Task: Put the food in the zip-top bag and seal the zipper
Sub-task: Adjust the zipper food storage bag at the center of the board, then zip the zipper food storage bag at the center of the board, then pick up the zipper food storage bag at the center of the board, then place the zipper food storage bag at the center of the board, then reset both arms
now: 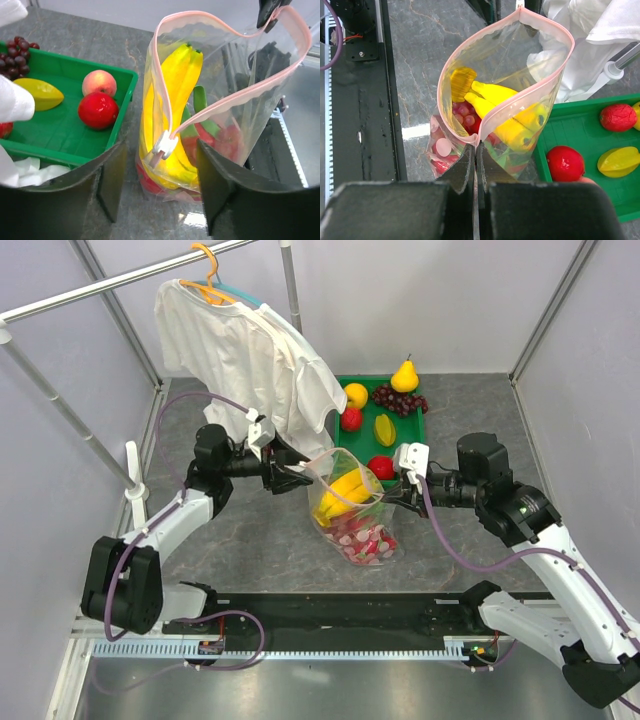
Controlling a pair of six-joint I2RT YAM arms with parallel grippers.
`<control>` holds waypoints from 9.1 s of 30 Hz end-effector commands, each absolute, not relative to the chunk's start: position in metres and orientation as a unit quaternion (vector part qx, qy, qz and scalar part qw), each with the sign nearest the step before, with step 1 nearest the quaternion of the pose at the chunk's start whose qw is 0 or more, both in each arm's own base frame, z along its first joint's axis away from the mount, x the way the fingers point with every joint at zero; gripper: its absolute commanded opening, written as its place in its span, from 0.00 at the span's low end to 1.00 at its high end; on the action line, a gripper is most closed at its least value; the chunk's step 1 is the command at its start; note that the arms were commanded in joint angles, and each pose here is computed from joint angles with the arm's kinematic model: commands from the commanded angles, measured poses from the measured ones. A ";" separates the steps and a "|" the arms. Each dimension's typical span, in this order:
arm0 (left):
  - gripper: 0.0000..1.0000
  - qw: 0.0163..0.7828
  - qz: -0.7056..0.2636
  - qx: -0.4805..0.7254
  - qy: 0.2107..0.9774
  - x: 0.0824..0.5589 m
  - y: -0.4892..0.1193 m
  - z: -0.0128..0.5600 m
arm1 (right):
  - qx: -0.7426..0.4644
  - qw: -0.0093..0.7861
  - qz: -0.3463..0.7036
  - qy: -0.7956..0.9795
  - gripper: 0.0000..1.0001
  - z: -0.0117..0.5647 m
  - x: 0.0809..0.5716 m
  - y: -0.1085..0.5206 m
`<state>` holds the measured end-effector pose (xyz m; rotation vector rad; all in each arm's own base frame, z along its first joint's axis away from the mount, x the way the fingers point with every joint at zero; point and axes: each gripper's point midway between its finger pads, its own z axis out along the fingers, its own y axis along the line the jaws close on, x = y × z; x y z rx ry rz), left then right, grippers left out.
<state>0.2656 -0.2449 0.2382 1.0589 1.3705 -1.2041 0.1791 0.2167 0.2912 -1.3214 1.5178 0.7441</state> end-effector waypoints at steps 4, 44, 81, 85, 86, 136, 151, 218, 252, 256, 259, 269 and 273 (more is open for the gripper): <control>0.25 0.479 -0.523 0.490 0.507 0.252 -0.250 0.253 | -0.539 0.500 0.279 0.618 0.00 0.309 0.186 0.213; 0.02 0.481 -0.425 0.548 0.536 0.201 -0.249 0.325 | -0.594 0.526 0.344 0.502 0.66 0.380 0.206 0.349; 0.02 0.553 -0.361 0.503 0.557 0.204 -0.216 0.340 | -0.613 0.440 0.206 0.623 0.00 0.299 0.223 0.253; 0.02 0.563 -0.346 0.479 0.578 0.214 -0.209 0.341 | -0.615 0.425 0.185 0.638 0.00 0.289 0.220 0.227; 0.02 0.564 -0.343 0.467 0.588 0.218 -0.206 0.340 | -0.616 0.424 0.176 0.640 0.00 0.288 0.218 0.221; 0.02 0.548 -0.384 0.467 0.578 0.223 -0.208 0.342 | -0.575 0.407 0.261 0.660 0.25 0.300 0.233 0.306; 0.60 0.539 -0.405 0.403 0.619 0.225 -0.206 0.348 | -0.535 0.451 0.268 0.662 0.00 0.347 0.203 0.266; 0.88 0.632 -0.231 0.054 0.738 0.357 -0.074 0.366 | 0.080 0.233 0.567 0.786 0.00 0.413 0.235 0.360; 0.98 0.577 -0.290 0.084 0.759 0.351 -0.095 0.331 | 0.287 0.168 0.114 0.936 0.27 0.110 0.170 0.075; 1.00 0.546 -0.300 0.122 0.773 0.332 -0.103 0.326 | 0.236 0.201 0.149 0.939 0.77 0.141 0.196 0.074; 1.00 0.520 -0.306 0.154 0.782 0.309 -0.108 0.320 | 0.197 0.231 0.168 0.938 0.88 0.169 0.213 0.069; 1.00 0.311 -0.284 0.184 0.888 0.249 -0.095 0.267 | -0.025 0.312 0.120 0.942 0.98 0.222 0.271 0.045; 1.00 0.291 -0.254 0.203 0.900 0.238 -0.085 0.246 | -0.122 0.358 0.114 0.919 0.98 0.234 0.278 0.047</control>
